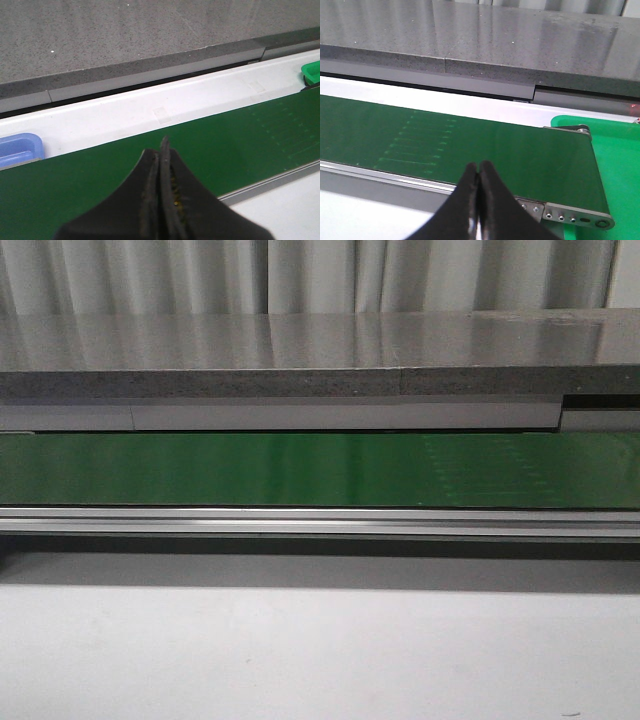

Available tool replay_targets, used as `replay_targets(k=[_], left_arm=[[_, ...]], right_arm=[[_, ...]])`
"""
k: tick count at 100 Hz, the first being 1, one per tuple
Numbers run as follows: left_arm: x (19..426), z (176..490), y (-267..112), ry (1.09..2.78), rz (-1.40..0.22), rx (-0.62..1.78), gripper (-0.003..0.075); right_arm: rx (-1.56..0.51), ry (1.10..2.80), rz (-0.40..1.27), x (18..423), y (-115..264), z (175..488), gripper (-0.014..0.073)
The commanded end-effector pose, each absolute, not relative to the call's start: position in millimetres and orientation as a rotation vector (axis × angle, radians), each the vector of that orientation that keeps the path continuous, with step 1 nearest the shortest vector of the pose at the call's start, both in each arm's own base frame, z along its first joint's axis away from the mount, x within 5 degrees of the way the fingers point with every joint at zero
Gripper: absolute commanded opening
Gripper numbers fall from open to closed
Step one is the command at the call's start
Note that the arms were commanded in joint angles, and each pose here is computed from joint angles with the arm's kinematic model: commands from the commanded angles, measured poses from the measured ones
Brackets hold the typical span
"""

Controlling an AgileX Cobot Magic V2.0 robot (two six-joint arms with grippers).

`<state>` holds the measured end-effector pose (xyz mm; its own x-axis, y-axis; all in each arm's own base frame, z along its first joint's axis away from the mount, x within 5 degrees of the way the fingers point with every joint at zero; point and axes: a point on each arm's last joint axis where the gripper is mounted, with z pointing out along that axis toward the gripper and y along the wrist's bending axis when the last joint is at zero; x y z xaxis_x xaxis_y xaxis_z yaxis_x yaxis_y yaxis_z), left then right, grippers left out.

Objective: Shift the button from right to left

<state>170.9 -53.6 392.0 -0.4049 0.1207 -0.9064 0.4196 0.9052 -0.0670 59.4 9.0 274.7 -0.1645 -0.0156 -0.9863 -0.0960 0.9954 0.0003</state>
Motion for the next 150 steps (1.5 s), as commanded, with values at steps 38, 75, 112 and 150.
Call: replay_targets(k=[38,75,112,150], left_arm=[[133,365,-29,1.626,-0.21,0.156,-0.002],[100,304,-7,1.517,-0.106,0.013,-0.002],[66,244,-5,1.442,-0.104,0.009,-0.002],[55,205,-4,1.451,-0.109,0.005,-0.002]], right_arm=[[-0.065,1.645,0.066,60,8,289,-0.0066],[-0.065,1.645,0.066,60,8,289,-0.0066],[-0.065,1.645,0.066,60,8,289,-0.0066],[-0.066,1.648,0.067,60,8,289,-0.0066]])
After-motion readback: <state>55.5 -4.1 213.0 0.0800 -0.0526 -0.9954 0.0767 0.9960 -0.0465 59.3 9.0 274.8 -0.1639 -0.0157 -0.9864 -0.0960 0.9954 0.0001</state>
